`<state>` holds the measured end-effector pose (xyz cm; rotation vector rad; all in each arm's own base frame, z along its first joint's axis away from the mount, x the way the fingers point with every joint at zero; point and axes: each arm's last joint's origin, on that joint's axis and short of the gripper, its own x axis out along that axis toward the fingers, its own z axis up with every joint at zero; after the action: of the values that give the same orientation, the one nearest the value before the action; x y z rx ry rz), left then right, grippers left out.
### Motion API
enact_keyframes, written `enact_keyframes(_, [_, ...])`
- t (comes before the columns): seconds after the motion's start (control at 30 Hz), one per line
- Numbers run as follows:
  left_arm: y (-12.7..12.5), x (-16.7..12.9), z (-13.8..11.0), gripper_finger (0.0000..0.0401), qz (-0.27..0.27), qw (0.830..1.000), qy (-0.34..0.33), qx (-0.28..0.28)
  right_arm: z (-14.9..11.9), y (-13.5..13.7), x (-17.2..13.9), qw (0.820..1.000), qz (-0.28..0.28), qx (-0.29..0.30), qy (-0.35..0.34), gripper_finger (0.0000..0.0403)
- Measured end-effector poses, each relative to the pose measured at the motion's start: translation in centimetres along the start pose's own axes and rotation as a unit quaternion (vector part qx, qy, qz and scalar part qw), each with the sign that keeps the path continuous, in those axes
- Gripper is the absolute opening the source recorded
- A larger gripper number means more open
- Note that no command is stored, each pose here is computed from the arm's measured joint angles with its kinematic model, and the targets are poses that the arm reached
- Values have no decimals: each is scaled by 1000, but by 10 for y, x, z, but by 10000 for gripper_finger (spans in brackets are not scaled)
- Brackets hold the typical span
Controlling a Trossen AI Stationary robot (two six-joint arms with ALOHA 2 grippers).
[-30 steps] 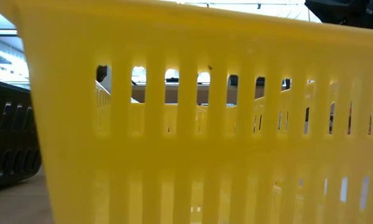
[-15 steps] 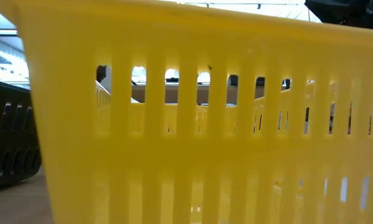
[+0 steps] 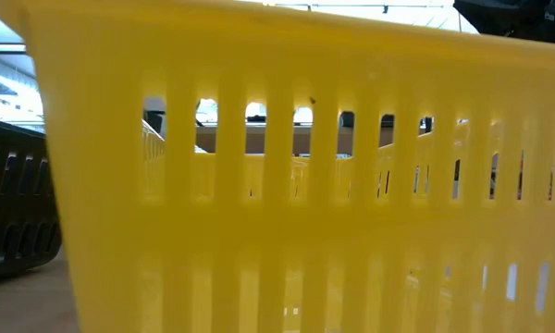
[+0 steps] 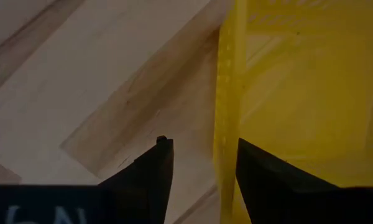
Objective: Stack baskets on shelf by color
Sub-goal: Put the top yellow bin on the shelf
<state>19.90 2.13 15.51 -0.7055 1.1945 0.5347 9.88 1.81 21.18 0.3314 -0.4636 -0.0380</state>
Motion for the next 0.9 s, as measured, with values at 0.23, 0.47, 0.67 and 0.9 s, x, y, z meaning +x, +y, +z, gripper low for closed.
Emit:
enact_keyframes(0.23, [0,3,0,108,4,1000,4,1,0,0,0,1000,0,0,0,16])
enact_keyframes(0.47, [0,3,0,10,2,1000,4,-16,0,0,0,1000,0,0,0,16])
enact_keyframes(0.67, [-5,-10,2,6,-33,999,23,-13,0,0,0,1000,0,0,1,16])
enact_keyframes(0.9, [-23,-51,24,5,-30,999,9,41,0,0,0,1000,0,0,0,16])
